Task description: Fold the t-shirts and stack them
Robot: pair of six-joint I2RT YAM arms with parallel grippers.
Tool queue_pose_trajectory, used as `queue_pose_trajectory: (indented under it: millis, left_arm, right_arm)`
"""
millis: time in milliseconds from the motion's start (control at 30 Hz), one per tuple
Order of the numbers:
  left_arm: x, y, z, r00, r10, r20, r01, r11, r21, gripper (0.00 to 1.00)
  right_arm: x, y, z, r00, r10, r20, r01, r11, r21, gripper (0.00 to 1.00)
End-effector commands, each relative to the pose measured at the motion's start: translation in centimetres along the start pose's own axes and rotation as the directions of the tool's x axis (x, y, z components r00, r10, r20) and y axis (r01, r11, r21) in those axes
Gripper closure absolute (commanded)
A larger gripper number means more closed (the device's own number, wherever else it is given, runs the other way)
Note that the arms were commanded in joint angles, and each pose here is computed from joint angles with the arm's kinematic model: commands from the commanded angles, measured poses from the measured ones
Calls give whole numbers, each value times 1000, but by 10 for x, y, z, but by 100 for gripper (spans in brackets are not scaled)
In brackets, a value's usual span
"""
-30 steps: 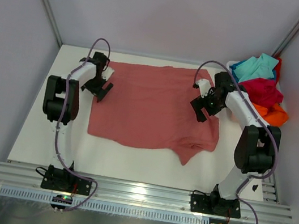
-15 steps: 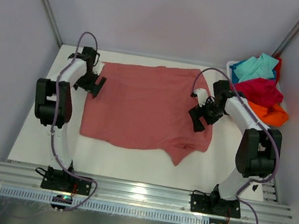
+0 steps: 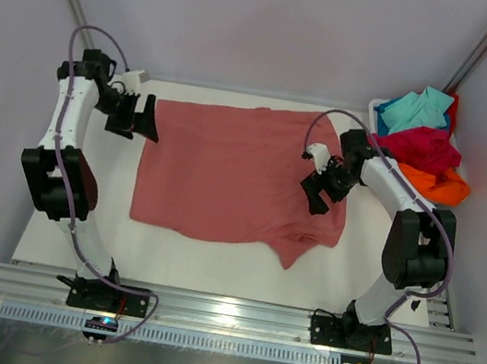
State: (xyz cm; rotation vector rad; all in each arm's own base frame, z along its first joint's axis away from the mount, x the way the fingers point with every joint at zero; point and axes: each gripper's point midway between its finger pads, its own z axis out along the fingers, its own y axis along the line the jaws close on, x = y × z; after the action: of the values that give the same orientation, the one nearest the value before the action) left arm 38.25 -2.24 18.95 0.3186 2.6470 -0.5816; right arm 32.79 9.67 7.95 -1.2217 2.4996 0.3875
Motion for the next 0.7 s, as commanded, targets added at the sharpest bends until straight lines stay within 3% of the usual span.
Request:
queue_pose_trajectory:
  millis: [0, 300, 667]
  left_arm:
    - [49, -21, -18, 945, -280, -171, 320, 902, 291, 1]
    - [138, -22, -7, 889, -227, -398, 364, 877, 313, 1]
    - [186, -1, -15, 832, -229, -505, 413, 863, 290, 1]
  right_arm:
    - [-13, 10, -8, 996, -76, 50, 76, 997, -4, 1]
    - [-4, 19, -2, 992, -121, 28, 121, 993, -7, 0]
    - [-15, 14, 0, 991, -130, 43, 130, 991, 14, 1]
